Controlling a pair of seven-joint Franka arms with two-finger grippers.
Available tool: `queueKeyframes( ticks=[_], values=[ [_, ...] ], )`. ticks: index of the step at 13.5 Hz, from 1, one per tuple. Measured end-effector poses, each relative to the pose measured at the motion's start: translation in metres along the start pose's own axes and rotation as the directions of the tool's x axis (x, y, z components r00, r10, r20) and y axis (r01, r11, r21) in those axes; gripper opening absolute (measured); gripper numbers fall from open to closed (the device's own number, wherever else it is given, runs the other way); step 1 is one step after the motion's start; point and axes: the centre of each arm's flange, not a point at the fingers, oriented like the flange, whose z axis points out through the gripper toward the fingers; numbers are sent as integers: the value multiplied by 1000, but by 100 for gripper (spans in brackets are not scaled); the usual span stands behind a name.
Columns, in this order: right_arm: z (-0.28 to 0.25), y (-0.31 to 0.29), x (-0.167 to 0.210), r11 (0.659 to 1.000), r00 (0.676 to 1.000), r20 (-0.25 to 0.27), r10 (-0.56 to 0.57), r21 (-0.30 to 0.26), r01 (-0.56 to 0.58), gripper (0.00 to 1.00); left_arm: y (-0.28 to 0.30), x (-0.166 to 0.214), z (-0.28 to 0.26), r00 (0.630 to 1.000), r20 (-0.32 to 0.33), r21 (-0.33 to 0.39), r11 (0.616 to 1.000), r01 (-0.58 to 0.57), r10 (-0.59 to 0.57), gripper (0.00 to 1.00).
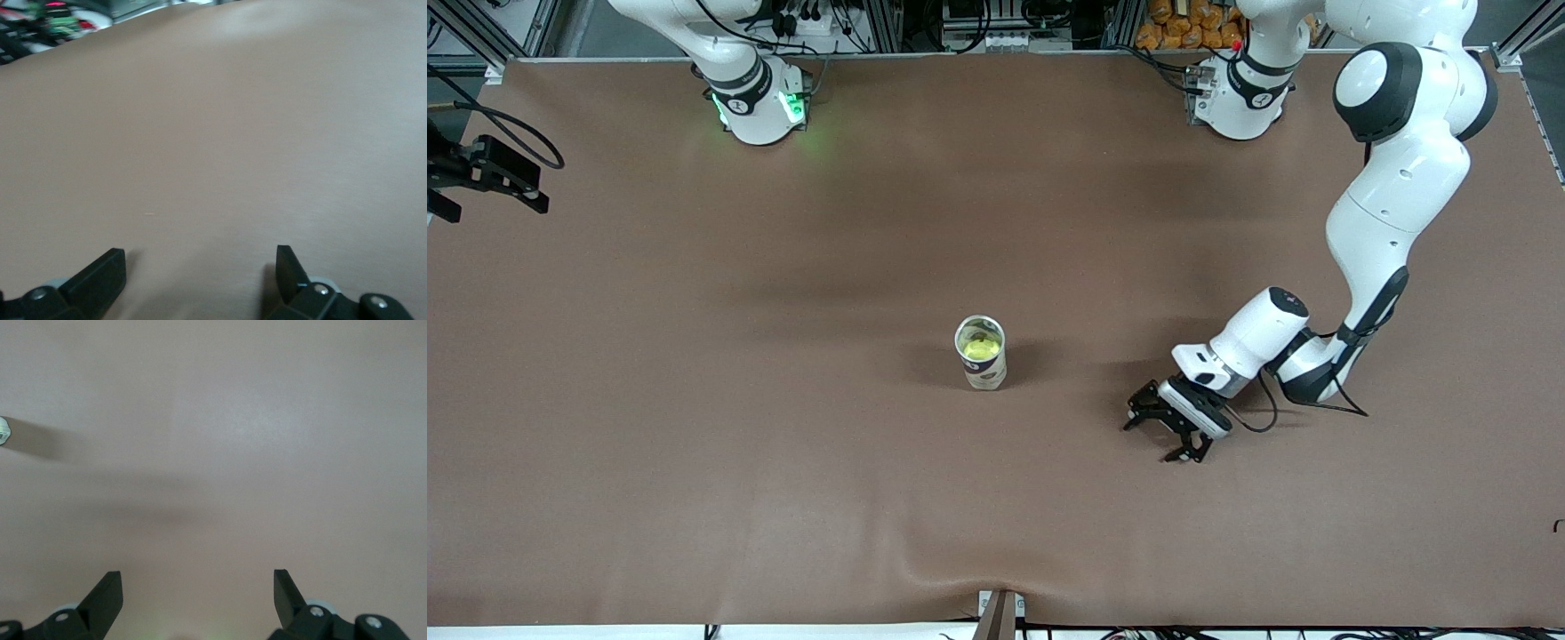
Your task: Insert tennis ball vertically with right arm
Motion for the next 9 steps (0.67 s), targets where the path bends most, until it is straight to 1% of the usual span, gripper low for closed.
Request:
queueKeyframes(
  ticks=[3,6,9],
  values=[
    [0,0,0,1000,1000,2,1,0,-1,100,-11,14,-2,999,33,52,998,30,-32,100],
    [0,0,0,1000,1000,2,1,0,-1,100,-13,33,-3,996,38,75,994,84,-87,100],
    [0,0,0,1000,1000,3,1,1,-1,100,-12,63,-3,991,53,99,988,116,-122,100]
  ],
)
